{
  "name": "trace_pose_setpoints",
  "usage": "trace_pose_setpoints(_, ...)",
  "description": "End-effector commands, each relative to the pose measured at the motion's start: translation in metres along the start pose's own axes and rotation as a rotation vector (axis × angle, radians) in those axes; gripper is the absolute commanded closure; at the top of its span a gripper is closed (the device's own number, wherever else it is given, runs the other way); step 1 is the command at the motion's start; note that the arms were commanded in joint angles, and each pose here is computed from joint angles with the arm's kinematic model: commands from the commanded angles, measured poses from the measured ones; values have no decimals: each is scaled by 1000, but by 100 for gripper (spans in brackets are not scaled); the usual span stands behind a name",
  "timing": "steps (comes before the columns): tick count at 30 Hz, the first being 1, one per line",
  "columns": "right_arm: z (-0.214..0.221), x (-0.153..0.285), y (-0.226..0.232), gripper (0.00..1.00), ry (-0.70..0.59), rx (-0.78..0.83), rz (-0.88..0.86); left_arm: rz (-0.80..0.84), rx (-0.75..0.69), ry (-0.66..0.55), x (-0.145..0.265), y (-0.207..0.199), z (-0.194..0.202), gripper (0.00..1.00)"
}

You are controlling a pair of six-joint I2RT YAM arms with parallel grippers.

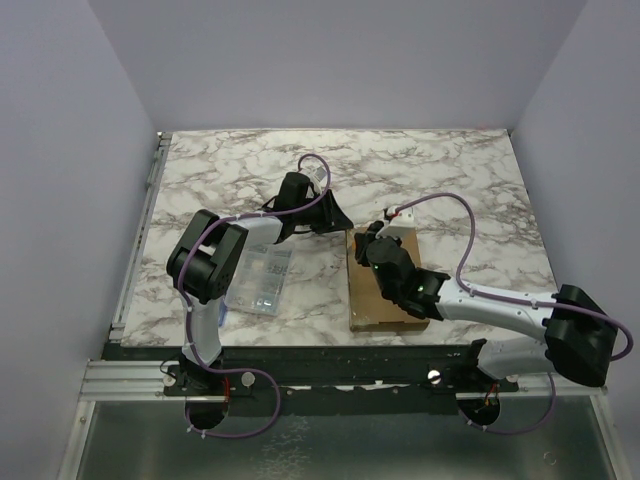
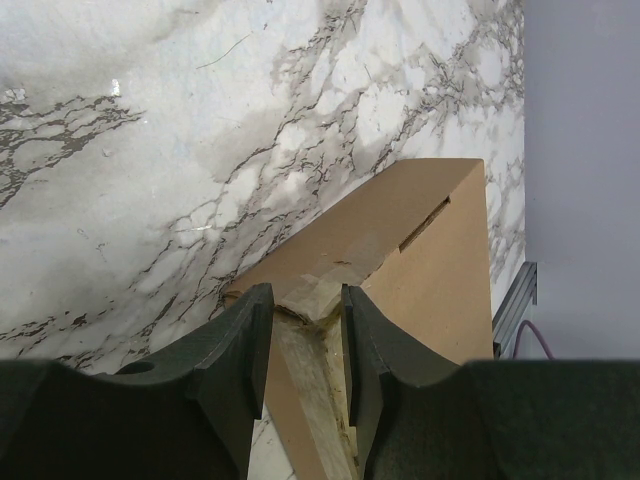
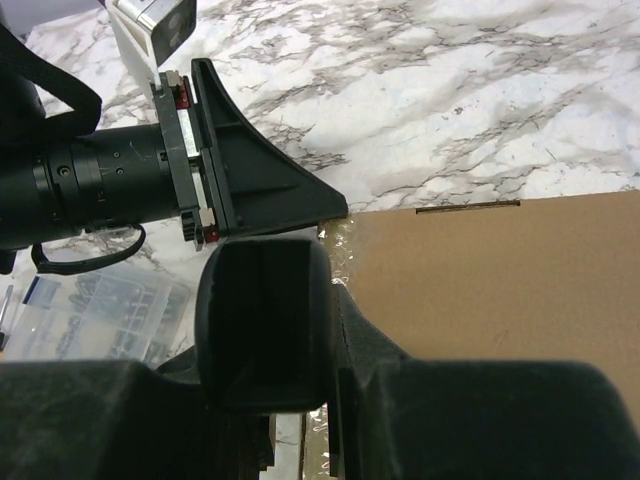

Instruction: Unpack the express box

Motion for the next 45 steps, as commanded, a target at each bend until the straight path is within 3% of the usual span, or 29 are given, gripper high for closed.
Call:
trace_pose_setpoints(1,13,0,-2,99,30,7,0,-80,25,25,-5,25,16,62)
trace_pose_setpoints(25,64,72,7,100,194,216,187,-167,38,11,-6,42,20,62)
trace_pose_setpoints(30,57,63,11,100,114,272,146,-196,-52,-27,16,28,-11,39)
trace_pose_setpoints(36,45,42,24,100,71,295,52,-313,-59,-84,71,19,-40,22)
trace_pose_setpoints(45,21,-5,33,100,14,318,-47,-168,55,45,67,2,1,24)
Point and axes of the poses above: each gripper's point midway between its finger pads, its own x axis back along the fingers, its own y axis along the line the jaws close on, z = x × y, the point moved 3 cm from there along x, back along the fingers, and after that the axes turned 14 degrees about -x, right-handed, at the moved point
